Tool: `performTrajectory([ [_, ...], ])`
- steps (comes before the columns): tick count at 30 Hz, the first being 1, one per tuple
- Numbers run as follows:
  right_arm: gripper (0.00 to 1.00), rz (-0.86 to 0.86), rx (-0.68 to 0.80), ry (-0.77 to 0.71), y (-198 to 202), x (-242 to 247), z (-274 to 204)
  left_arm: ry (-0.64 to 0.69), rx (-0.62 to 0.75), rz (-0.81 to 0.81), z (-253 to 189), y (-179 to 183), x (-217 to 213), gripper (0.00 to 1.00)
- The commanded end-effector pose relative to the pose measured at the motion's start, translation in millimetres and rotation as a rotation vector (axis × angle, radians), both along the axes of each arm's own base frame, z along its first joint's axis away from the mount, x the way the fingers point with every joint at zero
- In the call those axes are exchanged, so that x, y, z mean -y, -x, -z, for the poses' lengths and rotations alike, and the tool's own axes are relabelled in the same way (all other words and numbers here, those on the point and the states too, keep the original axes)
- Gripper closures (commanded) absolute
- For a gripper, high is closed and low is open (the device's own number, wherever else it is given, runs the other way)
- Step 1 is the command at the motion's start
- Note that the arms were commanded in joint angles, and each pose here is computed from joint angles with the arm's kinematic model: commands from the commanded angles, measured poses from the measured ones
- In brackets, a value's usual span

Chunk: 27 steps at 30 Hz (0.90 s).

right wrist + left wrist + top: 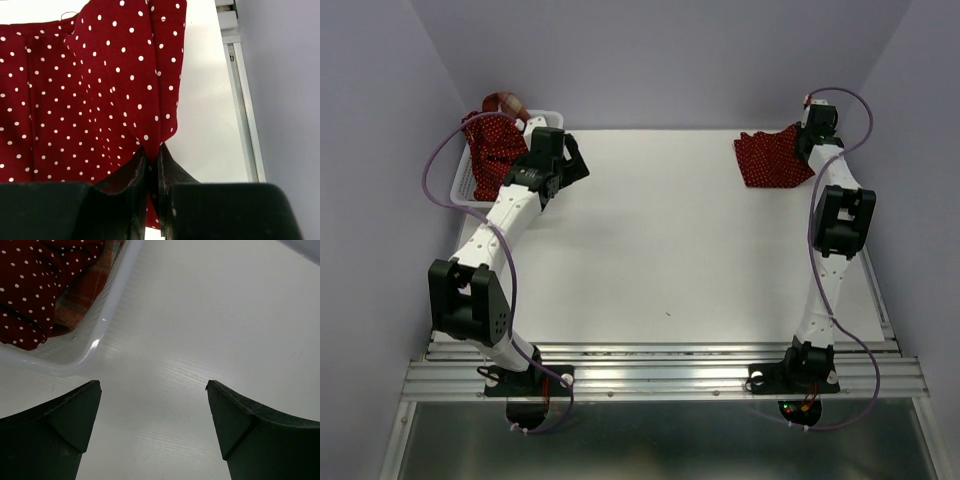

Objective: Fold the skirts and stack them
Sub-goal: Neatly place the folded skirt to the corner

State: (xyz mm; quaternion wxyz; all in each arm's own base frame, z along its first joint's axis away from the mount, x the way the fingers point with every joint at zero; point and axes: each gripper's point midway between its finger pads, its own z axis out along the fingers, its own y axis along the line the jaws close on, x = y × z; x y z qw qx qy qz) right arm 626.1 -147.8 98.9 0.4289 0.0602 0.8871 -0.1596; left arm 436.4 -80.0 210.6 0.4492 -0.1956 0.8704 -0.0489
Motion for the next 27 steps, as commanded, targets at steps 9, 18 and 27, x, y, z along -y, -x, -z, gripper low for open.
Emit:
performTrajectory([
  [9, 0.82, 0.037, 0.080, 0.005, -20, 20, -11, 0.013, 0.053, -0.026, -25, -14, -2, 0.01],
  [18, 0.00, 0.173, 0.175, -0.005, -6, 30, -63, 0.006, 0.103, -0.021, -51, -16, -3, 0.01],
  [27, 0.00, 0.111, 0.287, -0.178, 10, -4, -122, 0.010, 0.137, -0.038, -64, -4, -8, 0.01],
])
